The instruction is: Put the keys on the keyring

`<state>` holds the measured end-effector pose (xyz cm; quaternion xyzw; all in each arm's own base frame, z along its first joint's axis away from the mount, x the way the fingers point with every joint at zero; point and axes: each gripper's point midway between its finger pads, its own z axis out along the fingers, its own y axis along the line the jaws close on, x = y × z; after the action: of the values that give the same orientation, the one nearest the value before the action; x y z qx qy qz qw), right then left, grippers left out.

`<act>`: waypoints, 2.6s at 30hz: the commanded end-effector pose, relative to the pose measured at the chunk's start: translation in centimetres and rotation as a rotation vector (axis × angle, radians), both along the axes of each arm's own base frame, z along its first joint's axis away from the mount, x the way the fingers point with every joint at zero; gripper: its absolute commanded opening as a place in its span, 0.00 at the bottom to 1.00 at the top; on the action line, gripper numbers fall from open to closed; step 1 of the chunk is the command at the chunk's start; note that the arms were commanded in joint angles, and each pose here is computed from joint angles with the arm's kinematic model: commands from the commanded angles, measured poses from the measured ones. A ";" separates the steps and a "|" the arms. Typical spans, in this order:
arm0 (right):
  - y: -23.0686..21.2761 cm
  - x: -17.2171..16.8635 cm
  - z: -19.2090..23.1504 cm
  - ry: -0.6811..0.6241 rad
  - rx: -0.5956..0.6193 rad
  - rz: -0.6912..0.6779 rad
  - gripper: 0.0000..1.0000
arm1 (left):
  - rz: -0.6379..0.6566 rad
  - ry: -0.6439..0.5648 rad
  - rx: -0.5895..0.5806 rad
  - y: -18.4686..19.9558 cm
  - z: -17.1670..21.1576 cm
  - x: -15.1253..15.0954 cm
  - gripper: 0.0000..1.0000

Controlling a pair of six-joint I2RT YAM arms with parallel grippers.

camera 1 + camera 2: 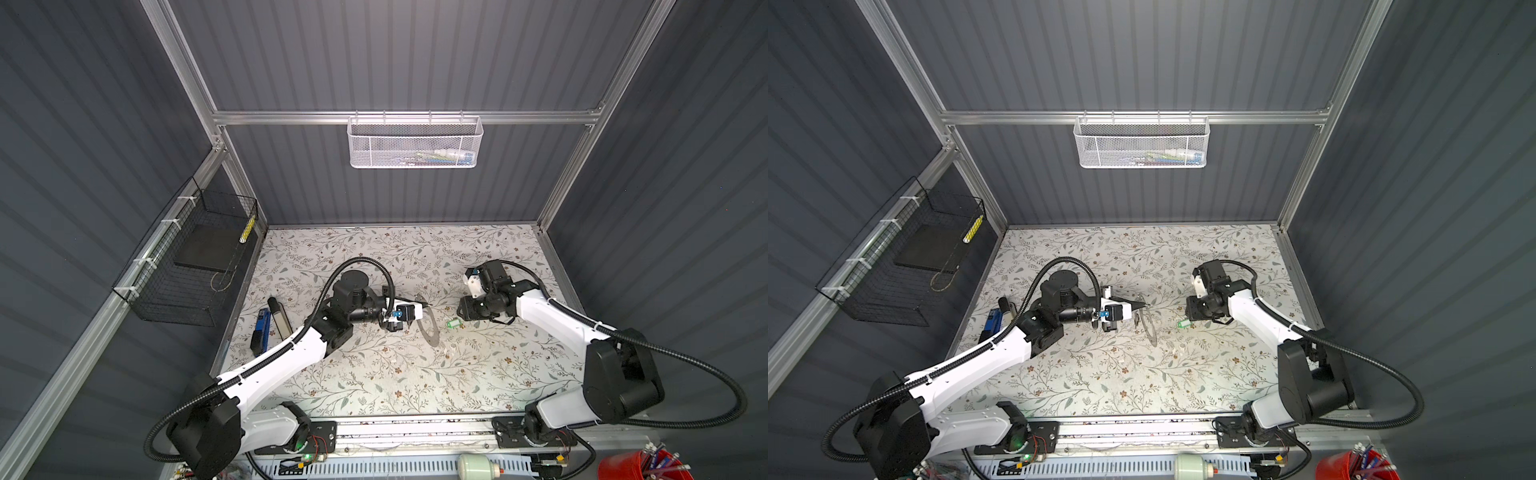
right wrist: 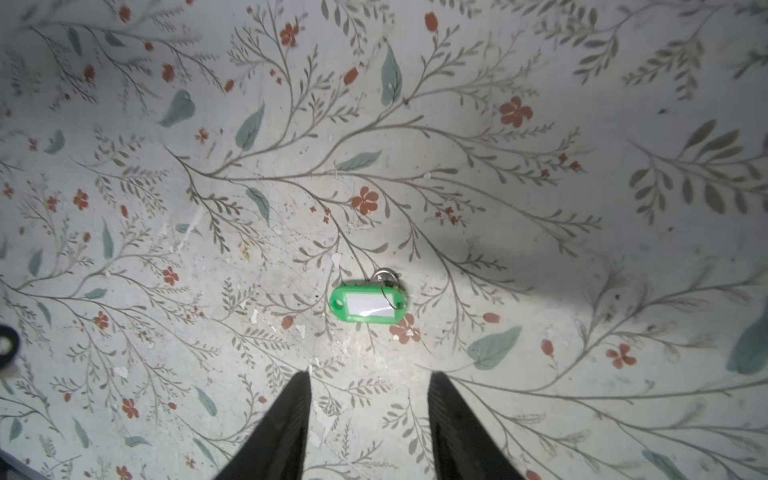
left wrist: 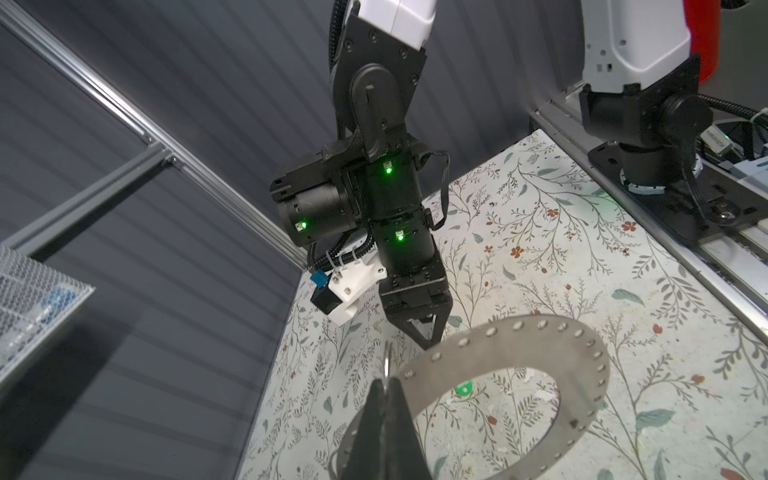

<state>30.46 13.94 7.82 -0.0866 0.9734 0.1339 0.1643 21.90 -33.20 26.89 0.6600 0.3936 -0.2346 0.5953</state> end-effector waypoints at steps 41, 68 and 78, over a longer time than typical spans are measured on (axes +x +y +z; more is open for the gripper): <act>1.2 1.8 -4.8 0.188 -0.154 0.168 0.12 | 0.090 0.089 -0.019 0.6 -1.1 1.6 0.00; 0.8 -1.9 -3.2 0.465 -0.284 0.431 0.00 | 0.081 0.102 -0.032 1.1 -0.6 0.8 0.00; 1.6 -0.7 -4.2 0.456 -0.286 0.449 0.00 | 0.082 0.115 -0.035 1.2 -0.6 0.6 0.00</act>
<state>29.71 15.57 3.64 -0.2781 0.9546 0.0493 -0.0951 22.88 -32.30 25.38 0.6258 0.4528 -0.2469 0.5852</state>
